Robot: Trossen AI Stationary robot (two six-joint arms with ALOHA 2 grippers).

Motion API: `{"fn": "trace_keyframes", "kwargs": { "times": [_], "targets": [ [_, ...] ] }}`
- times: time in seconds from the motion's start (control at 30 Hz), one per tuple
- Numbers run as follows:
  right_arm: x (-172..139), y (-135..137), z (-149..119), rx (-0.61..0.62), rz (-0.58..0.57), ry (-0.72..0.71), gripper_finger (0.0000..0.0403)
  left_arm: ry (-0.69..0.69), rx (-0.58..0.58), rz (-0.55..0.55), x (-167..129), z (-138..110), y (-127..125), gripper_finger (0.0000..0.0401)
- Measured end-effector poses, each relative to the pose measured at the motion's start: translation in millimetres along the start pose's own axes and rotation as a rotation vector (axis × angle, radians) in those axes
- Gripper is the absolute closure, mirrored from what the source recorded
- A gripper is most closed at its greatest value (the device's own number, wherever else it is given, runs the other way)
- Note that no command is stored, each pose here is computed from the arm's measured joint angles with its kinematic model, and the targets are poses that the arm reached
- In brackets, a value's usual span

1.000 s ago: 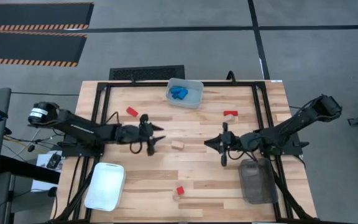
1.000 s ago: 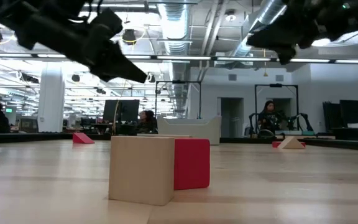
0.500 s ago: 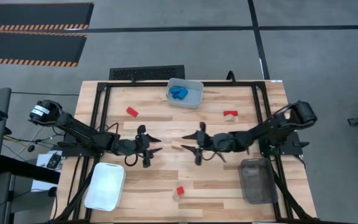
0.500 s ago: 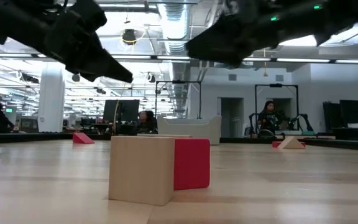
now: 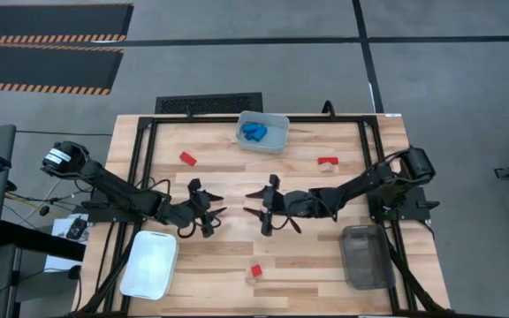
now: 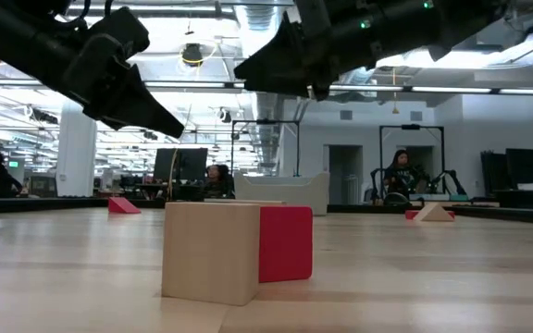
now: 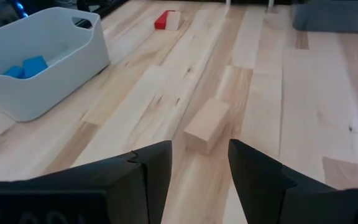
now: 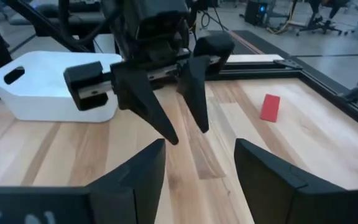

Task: Sort & place blocks by color
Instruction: Put the brown rectangle block into the transparent black bin

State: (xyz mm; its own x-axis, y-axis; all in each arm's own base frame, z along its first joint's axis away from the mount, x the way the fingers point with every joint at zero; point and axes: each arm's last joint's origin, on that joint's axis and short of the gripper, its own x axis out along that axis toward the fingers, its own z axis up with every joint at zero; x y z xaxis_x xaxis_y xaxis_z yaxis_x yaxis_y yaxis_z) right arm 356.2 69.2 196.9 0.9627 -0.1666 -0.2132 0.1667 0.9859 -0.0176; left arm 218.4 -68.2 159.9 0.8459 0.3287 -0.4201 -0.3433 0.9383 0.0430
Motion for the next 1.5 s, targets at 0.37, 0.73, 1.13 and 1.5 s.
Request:
{"fn": "trace_keyframes", "kwargs": {
  "times": [0.37,0.73,1.13,1.5],
  "targets": [
    [0.1,-2.1,-8.4,0.094,-0.023,0.083,0.0240,-0.005,-0.008,0.022,0.1,0.0,0.9,0.0252],
    [-0.2,-1.1,-6.7,-0.034,-0.017,0.067,0.0236,-0.003,0.026,0.023,0.3,-0.3,0.9,0.0249],
    [-3.3,1.8,-12.2,-0.048,-0.059,0.119,0.0194,-0.054,0.162,-0.067,51.3,-19.1,-5.1,0.0168],
    [-38.2,-10.2,2.7,-0.054,-0.192,0.285,0.0186,-0.045,0.198,-0.071,74.8,-23.3,-14.8,0.0147]
  ]
}}
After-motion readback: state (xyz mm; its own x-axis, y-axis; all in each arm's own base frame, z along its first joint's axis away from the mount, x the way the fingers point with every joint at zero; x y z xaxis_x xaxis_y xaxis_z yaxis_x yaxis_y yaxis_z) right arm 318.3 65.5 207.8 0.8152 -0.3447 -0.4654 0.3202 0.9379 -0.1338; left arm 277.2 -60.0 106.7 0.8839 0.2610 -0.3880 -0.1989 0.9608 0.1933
